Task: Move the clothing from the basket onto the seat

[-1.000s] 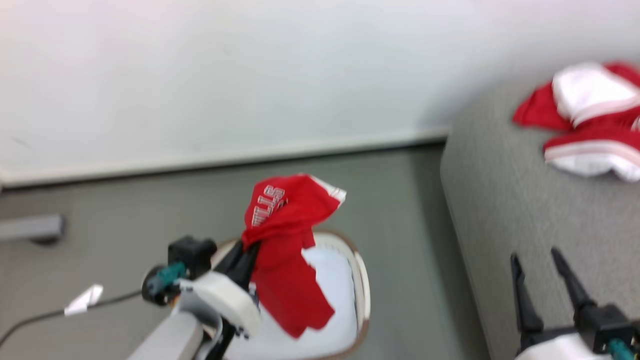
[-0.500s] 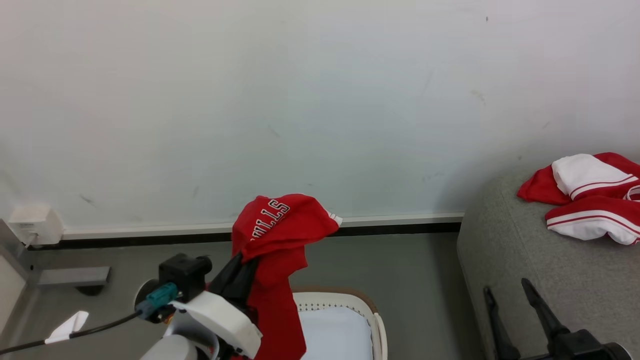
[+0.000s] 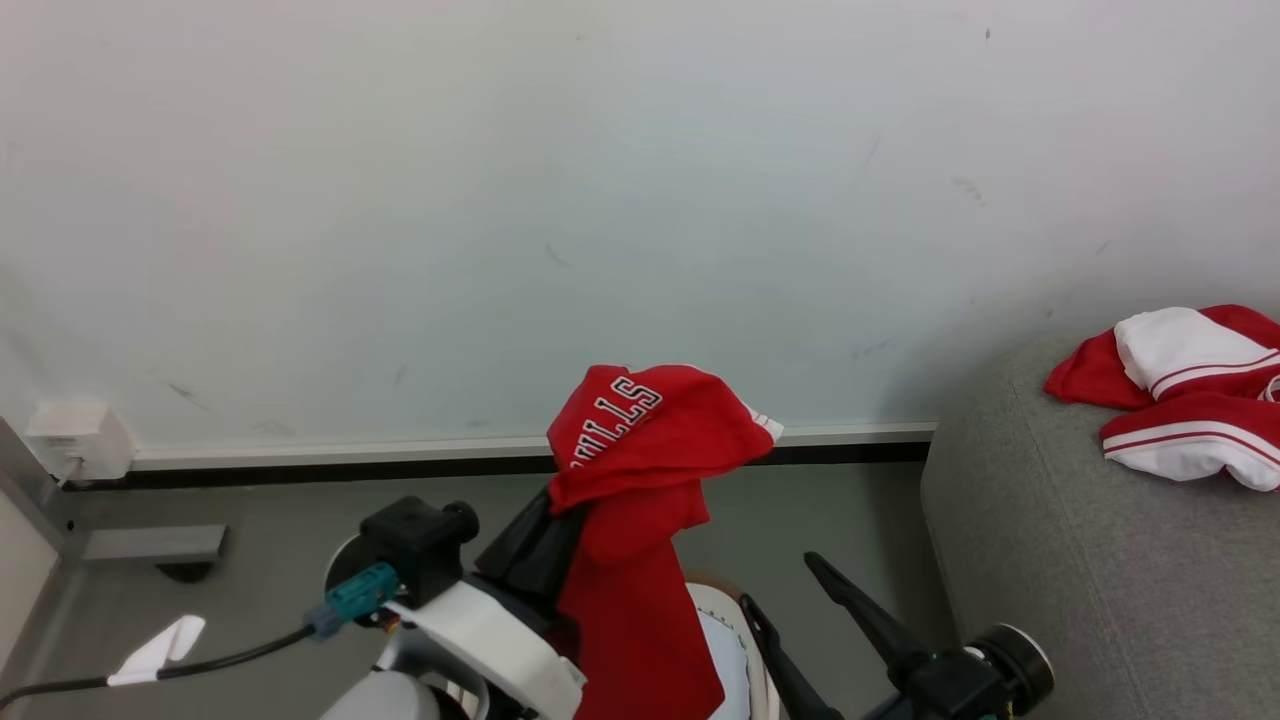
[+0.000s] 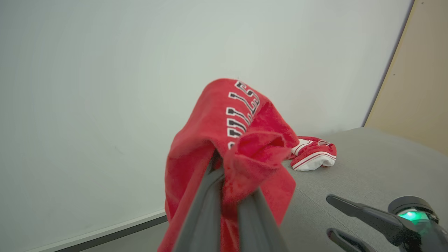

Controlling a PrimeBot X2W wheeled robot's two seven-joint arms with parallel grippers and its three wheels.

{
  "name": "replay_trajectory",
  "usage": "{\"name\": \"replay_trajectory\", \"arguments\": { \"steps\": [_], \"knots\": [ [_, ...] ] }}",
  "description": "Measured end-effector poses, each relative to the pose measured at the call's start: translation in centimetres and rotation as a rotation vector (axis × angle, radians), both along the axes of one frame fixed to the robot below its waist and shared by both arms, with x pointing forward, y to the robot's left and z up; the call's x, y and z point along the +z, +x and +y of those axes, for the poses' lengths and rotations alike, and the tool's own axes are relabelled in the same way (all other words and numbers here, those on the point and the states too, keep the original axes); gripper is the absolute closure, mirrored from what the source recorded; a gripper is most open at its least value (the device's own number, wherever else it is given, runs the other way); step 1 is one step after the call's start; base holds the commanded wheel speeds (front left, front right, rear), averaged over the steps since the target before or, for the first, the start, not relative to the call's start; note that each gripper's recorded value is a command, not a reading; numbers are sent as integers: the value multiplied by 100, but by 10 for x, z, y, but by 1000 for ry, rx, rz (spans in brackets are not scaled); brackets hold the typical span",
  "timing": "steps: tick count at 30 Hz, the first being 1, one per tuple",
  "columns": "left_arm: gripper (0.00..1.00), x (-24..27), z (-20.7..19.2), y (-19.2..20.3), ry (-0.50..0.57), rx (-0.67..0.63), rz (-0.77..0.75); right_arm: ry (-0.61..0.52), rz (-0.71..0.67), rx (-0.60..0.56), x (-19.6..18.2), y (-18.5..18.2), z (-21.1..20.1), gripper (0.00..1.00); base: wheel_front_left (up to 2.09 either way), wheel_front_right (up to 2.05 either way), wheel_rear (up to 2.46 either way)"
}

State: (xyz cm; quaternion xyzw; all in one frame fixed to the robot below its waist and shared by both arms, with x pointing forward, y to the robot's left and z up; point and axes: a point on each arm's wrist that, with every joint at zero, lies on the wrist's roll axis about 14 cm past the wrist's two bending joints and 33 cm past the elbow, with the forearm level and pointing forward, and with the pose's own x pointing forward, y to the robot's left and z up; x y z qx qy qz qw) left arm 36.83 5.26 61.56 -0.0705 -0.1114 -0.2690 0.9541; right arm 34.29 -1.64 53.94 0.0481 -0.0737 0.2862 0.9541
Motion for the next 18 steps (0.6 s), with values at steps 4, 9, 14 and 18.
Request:
{"name": "replay_trajectory", "arguments": {
  "steps": [4,9,14,18],
  "knots": [
    [100,1,-16,-6,-12,-51,7,20,-14,95,13,-1,25,0,0,0,0],
    [100,-3,-31,-13,-5,-105,25,12,-12,172,19,1,42,0,0,0,0],
    [100,-6,-43,-20,0,-148,40,28,35,214,18,5,54,0,0,0,0],
    [100,-7,-53,-28,-1,-187,49,18,80,230,9,8,58,0,0,0,0]
  ]
}}
